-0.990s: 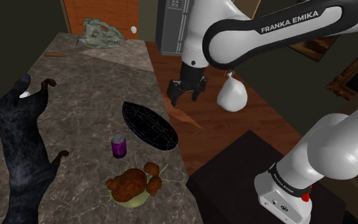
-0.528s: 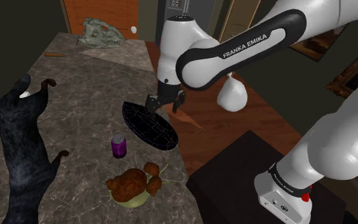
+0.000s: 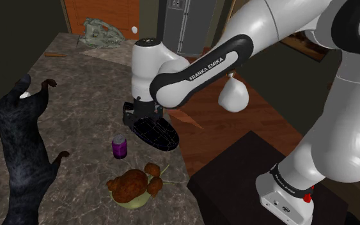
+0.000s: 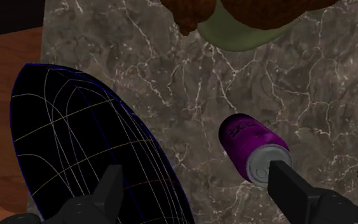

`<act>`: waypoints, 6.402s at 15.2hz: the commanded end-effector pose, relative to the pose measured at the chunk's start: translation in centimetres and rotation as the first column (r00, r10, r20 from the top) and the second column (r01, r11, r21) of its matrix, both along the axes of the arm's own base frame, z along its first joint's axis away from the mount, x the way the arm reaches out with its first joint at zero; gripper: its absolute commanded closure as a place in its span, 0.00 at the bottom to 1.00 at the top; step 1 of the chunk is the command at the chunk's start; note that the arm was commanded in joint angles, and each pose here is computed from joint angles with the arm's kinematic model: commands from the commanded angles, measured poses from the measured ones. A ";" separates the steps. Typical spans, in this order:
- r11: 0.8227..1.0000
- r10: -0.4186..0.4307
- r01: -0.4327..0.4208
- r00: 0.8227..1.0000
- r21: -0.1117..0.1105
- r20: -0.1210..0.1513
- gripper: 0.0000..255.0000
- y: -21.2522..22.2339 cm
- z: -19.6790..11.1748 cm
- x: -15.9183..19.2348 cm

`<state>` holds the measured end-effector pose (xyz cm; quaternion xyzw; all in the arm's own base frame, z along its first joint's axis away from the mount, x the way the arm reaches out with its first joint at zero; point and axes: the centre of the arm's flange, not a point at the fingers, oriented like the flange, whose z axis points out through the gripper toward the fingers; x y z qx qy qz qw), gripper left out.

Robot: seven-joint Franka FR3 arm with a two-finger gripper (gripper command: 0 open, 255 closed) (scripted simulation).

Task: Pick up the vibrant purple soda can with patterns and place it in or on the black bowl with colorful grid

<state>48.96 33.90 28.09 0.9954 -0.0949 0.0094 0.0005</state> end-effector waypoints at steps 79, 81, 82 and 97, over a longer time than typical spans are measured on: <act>1.000 -0.025 0.025 1.000 -0.004 0.005 1.00 -6.5 7.3 9.9; 1.000 -0.025 0.025 1.000 -0.004 0.005 1.00 -9.0 7.7 10.7; 1.000 -0.025 0.025 1.000 -0.004 0.005 1.00 -10.5 8.0 11.2; 1.000 -0.025 0.025 1.000 -0.004 0.005 1.00 -10.5 0.1 11.2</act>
